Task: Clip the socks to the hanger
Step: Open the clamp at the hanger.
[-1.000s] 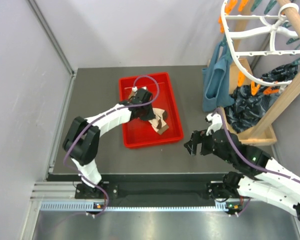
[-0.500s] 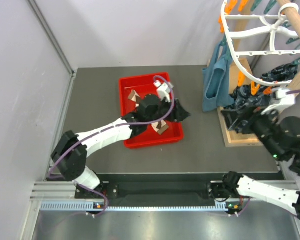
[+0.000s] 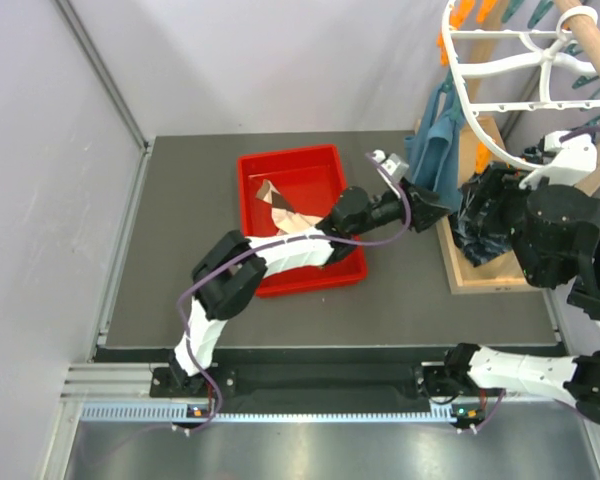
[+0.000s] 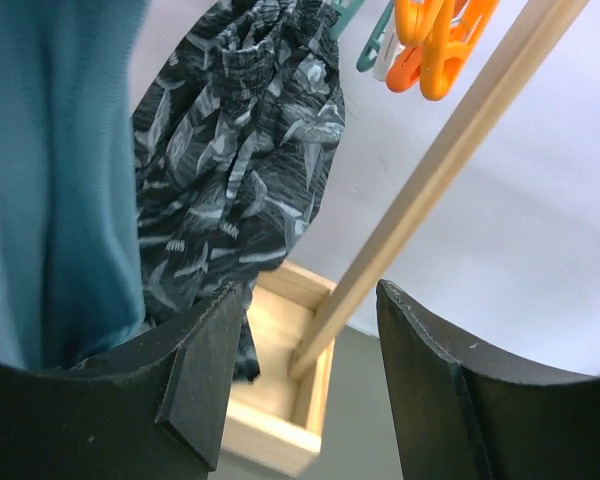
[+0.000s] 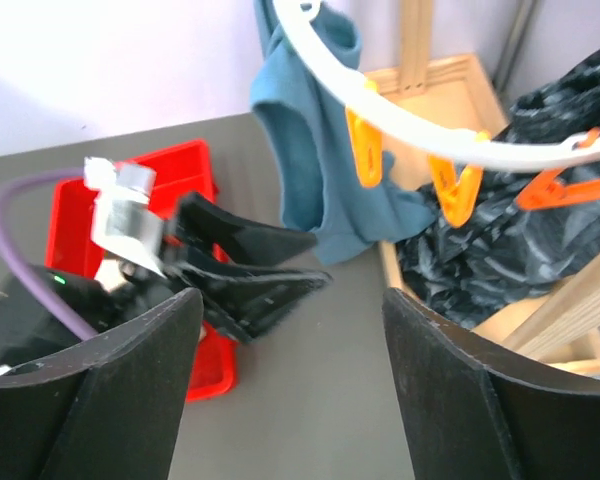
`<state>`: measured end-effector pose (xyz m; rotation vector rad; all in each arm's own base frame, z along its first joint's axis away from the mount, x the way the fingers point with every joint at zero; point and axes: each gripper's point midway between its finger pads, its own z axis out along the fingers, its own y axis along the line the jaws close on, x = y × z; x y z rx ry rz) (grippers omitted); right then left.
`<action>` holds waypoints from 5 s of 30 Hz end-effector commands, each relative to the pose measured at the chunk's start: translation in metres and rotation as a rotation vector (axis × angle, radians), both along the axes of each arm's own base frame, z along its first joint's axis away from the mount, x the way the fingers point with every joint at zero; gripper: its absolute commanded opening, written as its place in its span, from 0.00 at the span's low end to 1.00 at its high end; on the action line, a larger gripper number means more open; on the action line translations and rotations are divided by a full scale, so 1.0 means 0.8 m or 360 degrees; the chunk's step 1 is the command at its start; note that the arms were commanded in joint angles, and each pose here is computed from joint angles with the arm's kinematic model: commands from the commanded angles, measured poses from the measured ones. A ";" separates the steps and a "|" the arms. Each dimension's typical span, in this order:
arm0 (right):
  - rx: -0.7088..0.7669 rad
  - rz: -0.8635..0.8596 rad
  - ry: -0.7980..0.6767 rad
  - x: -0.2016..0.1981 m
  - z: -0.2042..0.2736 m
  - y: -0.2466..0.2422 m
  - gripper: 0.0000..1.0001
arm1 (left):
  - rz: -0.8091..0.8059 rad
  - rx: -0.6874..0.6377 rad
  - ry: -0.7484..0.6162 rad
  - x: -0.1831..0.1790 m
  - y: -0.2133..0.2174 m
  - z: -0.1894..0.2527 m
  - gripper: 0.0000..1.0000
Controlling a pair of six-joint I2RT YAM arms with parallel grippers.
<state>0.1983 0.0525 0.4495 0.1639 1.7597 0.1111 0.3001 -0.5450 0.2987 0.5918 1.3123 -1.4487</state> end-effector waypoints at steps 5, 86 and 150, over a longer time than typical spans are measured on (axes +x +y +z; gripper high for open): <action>-0.0103 -0.0204 -0.0039 0.013 0.034 -0.034 0.69 | 0.0116 -0.0285 -0.0330 -0.014 -0.027 0.098 0.61; 0.0105 -0.0660 0.0143 0.090 -0.030 -0.048 0.56 | 0.0891 -0.0091 -0.0848 -0.027 -0.061 0.154 0.00; 0.0131 -0.0533 0.0138 0.123 -0.061 -0.062 0.00 | 0.0769 0.0439 0.0528 0.011 0.191 0.003 0.40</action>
